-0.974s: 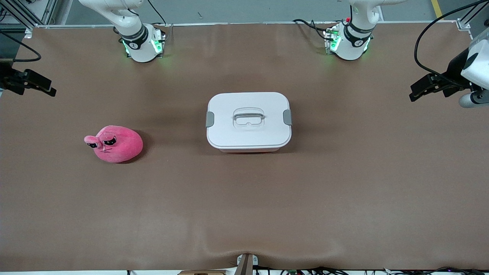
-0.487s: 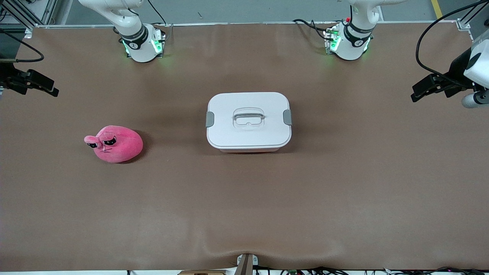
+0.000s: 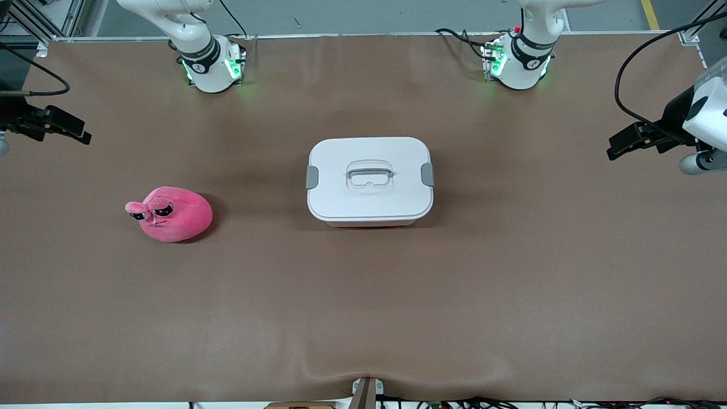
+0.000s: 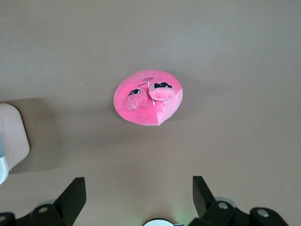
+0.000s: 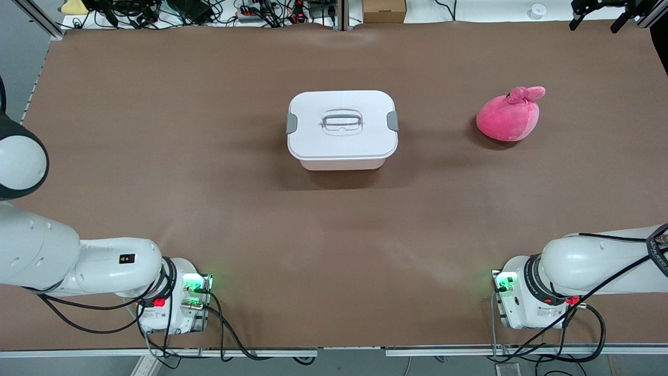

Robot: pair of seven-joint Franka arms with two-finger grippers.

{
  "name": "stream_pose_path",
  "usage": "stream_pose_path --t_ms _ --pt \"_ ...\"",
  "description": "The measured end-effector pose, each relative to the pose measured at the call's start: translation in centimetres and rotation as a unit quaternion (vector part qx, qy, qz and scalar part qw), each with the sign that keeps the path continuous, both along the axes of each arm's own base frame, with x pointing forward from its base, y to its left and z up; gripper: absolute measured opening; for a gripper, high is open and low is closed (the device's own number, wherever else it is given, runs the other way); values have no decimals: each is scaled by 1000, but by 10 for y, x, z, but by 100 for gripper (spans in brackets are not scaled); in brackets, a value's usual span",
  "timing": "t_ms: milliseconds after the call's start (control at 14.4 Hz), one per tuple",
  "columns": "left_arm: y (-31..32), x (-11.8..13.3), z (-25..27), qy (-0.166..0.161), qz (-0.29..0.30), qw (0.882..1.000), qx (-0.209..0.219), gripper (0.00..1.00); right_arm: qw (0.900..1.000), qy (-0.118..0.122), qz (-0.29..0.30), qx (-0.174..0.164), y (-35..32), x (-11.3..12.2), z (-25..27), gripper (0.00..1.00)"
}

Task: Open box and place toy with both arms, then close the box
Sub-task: 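Raise both grippers from rest toward the table, then move the left gripper to the lid handle while the right gripper reaches the toy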

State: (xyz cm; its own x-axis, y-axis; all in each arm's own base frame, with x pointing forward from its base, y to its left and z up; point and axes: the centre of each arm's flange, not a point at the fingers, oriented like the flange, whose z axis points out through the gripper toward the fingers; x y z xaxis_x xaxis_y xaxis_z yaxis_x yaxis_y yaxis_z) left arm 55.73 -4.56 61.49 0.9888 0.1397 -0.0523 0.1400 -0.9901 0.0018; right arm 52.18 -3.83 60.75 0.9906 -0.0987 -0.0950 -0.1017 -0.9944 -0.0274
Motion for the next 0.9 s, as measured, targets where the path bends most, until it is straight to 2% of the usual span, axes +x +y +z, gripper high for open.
stream_pose_path --t_ms 278,696,905 --pt "-13 7 -17 18 72 997 -7 100 1000 2 -1 0 0 2 -16 100" --pt "-75 1 -22 26 167 986 1 100 999 -25 39 0 2 14 -38 100" --pt "-104 -6 -22 31 202 979 -1 100 998 -19 55 1 14 22 -62 100"
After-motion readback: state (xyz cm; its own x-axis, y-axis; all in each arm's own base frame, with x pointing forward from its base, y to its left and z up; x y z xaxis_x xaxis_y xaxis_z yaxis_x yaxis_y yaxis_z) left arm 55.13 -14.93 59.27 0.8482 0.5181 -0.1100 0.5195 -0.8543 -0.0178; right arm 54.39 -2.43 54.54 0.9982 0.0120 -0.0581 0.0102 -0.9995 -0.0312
